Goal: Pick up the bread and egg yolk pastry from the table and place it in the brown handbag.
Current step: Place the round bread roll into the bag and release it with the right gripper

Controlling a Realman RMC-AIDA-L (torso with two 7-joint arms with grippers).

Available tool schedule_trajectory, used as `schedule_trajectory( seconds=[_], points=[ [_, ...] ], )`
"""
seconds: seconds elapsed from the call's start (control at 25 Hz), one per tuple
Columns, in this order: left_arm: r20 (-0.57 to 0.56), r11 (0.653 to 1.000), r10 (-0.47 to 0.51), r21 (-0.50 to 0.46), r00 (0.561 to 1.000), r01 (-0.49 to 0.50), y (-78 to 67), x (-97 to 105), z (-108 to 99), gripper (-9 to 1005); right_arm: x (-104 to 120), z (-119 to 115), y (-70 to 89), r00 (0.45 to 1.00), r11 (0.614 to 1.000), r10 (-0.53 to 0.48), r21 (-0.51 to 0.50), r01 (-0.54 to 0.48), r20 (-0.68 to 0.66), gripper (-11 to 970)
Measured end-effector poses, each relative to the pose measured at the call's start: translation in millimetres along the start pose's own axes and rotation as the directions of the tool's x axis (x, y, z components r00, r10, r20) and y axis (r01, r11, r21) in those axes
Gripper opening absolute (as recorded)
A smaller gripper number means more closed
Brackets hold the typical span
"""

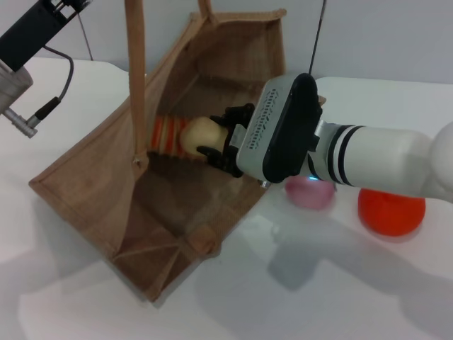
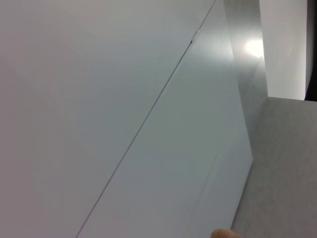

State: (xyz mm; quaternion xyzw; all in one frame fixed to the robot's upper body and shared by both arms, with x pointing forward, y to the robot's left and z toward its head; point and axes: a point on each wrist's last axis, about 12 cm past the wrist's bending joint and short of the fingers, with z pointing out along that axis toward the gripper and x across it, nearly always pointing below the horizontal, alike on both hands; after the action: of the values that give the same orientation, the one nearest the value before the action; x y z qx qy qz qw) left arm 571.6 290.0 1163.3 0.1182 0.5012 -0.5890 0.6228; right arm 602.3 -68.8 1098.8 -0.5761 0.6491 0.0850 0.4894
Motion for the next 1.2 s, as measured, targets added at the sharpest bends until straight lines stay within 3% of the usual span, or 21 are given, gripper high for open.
schedule_trajectory(
  seconds=[0.4, 0.6, 0.76, 0.96, 1.2],
  points=[
    [0.049, 0.997, 0.046, -0.063, 0.998, -0.043, 1.9, -3, -16, 232, -9, -5, 7.1, 0.998, 0.999, 0.031, -0.022, -0.03, 0.048, 576],
    [0.077, 0.989, 0.06, -0.141, 0.995, -0.049, 5.5, -3, -30, 234, -13, -9, 12.3, 0.996, 0.998, 0.046, -0.056, -0.042, 0.072, 781],
    [0.075, 0.978, 0.061, -0.203, 0.995, -0.045, 10.8, -3, -36, 235, -12, -16, 11.9, 0.992, 0.996, 0.078, -0.039, -0.074, 0.097, 852],
    [0.079, 0.96, 0.067, -0.278, 0.995, -0.042, 17.0, -4, -44, 237, -8, -38, 2.6, 0.98, 0.991, 0.133, 0.012, -0.136, 0.147, 888],
    [0.076, 0.941, 0.068, -0.336, 0.995, -0.038, 22.9, -3, -48, 239, 14, -77, -27.5, 0.948, 0.965, 0.23, 0.074, -0.251, 0.22, 889]
  ],
)
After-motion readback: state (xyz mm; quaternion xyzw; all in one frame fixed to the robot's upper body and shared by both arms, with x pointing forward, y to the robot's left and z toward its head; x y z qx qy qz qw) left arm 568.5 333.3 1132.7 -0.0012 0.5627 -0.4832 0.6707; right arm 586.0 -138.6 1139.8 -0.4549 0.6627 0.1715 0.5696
